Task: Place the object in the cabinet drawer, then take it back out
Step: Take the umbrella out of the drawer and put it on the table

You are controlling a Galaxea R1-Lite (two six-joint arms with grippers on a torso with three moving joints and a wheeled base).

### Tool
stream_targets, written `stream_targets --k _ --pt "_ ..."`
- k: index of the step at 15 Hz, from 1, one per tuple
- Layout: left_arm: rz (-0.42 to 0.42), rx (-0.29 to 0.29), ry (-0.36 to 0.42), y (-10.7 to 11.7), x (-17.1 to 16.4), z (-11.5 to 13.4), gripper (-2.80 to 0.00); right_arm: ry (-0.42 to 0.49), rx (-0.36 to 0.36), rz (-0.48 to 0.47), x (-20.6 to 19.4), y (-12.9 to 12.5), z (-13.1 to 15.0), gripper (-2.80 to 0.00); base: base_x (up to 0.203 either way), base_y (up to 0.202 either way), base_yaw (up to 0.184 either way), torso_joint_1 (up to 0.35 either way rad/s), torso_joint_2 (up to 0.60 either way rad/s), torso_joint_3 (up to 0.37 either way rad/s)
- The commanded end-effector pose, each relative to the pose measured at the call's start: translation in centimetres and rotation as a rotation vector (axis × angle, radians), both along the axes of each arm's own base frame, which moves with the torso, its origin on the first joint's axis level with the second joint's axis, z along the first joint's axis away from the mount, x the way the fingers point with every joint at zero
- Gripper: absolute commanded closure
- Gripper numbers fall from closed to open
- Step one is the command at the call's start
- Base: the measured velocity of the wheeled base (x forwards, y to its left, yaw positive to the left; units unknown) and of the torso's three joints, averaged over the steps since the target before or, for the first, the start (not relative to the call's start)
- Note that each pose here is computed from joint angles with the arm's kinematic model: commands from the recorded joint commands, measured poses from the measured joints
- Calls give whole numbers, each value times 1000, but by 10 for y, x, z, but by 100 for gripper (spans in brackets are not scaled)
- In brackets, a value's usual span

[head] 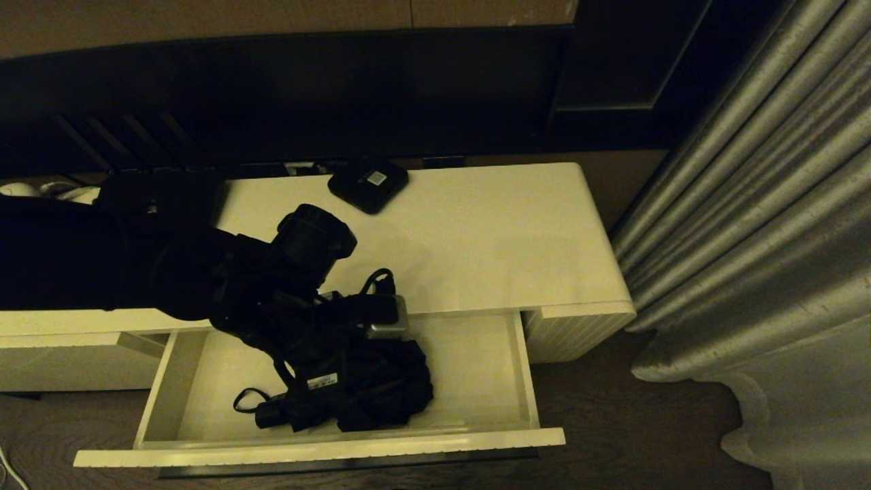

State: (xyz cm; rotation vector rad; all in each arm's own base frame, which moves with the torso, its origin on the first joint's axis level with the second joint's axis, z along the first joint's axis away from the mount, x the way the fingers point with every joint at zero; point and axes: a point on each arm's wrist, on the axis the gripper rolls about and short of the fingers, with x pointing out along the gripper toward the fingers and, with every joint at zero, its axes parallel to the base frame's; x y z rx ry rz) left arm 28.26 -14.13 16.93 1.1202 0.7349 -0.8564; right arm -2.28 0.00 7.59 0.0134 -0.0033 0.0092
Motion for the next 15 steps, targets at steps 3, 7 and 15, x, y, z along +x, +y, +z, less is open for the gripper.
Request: stream_targets --k 3,7,15 --pt "-7 13 21 -1 7 -8 -280 0 0 2 0 0 0 0 0 0 0 0 0 0" --pt "-7 22 37 0 20 -17 -280 0 0 2 0 0 0 0 0 0 0 0 0 0" --pt "-5 27 60 -5 32 -29 -280 3 0 2 0 0 0 0 0 0 0 0 0 0"
